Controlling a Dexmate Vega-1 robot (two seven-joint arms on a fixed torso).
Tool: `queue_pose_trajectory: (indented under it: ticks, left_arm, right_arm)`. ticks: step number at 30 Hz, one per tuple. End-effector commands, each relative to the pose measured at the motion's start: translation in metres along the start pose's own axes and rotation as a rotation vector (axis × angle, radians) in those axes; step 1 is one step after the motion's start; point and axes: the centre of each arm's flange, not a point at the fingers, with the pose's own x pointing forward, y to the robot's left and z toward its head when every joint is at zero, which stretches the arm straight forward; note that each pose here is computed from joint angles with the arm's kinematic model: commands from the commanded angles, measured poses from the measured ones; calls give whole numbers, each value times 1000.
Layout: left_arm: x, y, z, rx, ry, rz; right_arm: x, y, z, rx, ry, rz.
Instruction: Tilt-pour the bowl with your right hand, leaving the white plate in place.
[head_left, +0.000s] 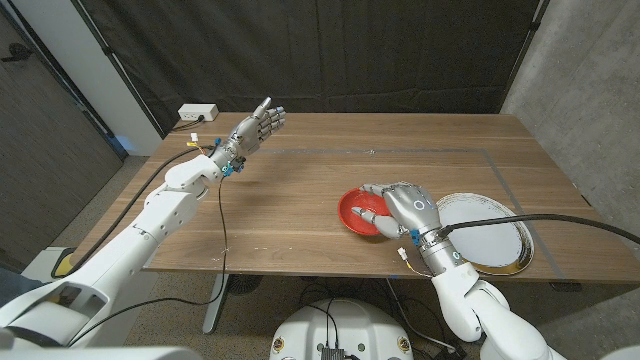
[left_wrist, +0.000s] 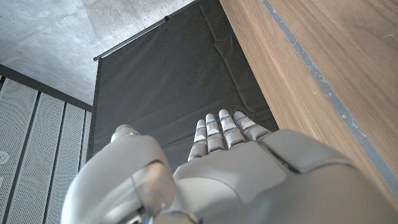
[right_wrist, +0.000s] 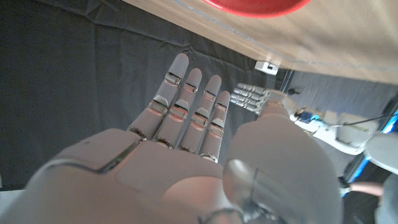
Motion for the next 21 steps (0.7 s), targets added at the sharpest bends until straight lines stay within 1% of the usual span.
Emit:
queue_pose_trajectory:
  ticks: [1,5,9,12,15,17,21]
  left_arm:
    - [5,-3,-7,-16,9,-27]
    - [5,-3,-5,-15,2,-25]
    - [2,1,-3,-11,-2,-19]
    - [1,5,-3,-14,-5,-11]
    - [0,8,-3,-18,-15,-6]
    - [0,9,-3,-19,-23,-4]
    - [-2,13,-2,-21,-33,2]
  right_arm:
    - [13,-15,-31,338,169,-143]
    - [22,-16,-47,446,208,-200]
    - [30,-14,-61,570,230,-257]
    - [36,-15,-71,620,241,-285]
    - [44,-19,-80,674,256,-275]
    - [49,-20,-88,715,263,-243]
    - [58,-20,-106,844,286,-192]
